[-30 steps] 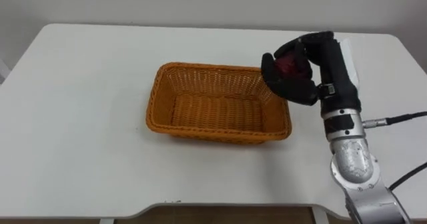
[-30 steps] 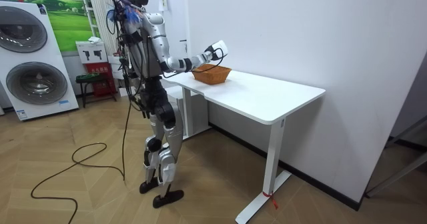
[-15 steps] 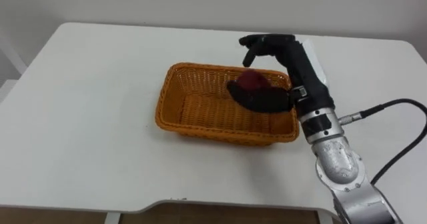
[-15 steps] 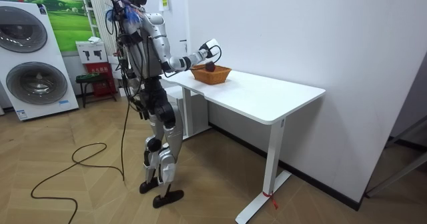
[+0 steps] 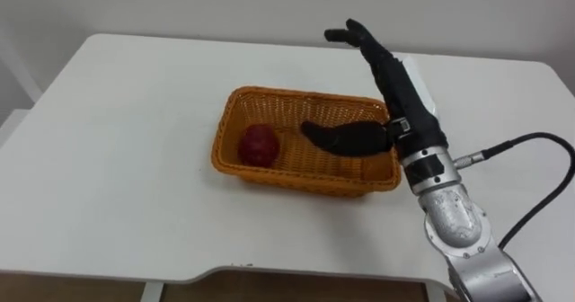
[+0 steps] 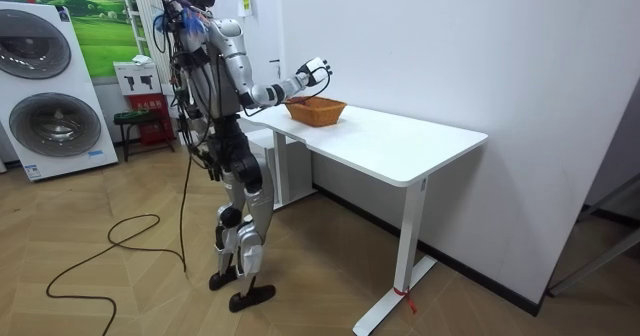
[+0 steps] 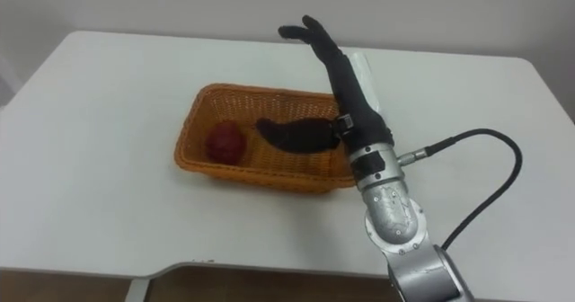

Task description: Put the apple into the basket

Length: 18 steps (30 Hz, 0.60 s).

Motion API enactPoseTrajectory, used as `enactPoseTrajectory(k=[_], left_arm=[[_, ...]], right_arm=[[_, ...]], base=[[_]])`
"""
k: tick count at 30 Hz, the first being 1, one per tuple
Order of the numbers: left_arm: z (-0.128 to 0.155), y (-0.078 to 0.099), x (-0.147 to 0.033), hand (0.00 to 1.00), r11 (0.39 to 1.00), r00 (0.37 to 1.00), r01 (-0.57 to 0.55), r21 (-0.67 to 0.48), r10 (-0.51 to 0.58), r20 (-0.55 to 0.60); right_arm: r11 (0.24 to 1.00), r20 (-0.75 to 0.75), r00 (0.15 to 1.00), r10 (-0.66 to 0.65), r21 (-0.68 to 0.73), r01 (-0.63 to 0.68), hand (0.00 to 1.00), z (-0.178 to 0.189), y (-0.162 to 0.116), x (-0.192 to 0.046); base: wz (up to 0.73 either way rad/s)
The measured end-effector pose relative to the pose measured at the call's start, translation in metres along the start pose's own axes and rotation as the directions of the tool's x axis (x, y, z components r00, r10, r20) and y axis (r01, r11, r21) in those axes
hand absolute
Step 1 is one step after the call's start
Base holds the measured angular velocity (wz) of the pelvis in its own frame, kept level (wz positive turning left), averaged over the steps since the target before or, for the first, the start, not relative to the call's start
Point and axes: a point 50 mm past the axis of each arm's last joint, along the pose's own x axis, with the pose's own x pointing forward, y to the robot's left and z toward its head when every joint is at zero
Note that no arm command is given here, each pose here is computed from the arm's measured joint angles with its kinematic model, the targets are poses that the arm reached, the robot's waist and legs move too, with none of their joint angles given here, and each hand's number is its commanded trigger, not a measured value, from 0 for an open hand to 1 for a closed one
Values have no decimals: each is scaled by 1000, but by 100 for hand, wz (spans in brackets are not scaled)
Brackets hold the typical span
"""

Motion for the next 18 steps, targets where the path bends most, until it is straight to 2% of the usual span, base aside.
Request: enactPoseTrajectory(k=[7, 9, 12, 14, 15, 18], left_arm=[[0, 0, 0, 0, 1000, 1000, -2, -8, 2, 2], [-4, 1, -1, 0, 999, 1000, -9, -34, 9, -6], [-10, 4, -2, 0, 995, 999, -32, -89, 31, -15], [-22, 4, -5, 0, 991, 998, -52, -127, 48, -36], [-25, 4, -5, 0, 989, 998, -59, -135, 54, -43], [-37, 6, -8, 0, 981, 995, -85, -174, 74, -67]], right_arm=[[998, 0, 998, -60, -16, 60, 0, -1, -14, 1], [993, 7, 994, -112, -28, 112, 0, 0, -23, 1], [956, 34, 956, -292, -32, 293, 0, 5, -54, 0], [891, 77, 890, -449, -42, 453, 0, 9, -82, -6], [869, 82, 869, -488, -43, 492, 0, 9, -90, -8], [738, 107, 741, -663, -72, 671, 0, 10, -130, -23]], base=[[0], [0], [-4], [-3], [4], [-1]])
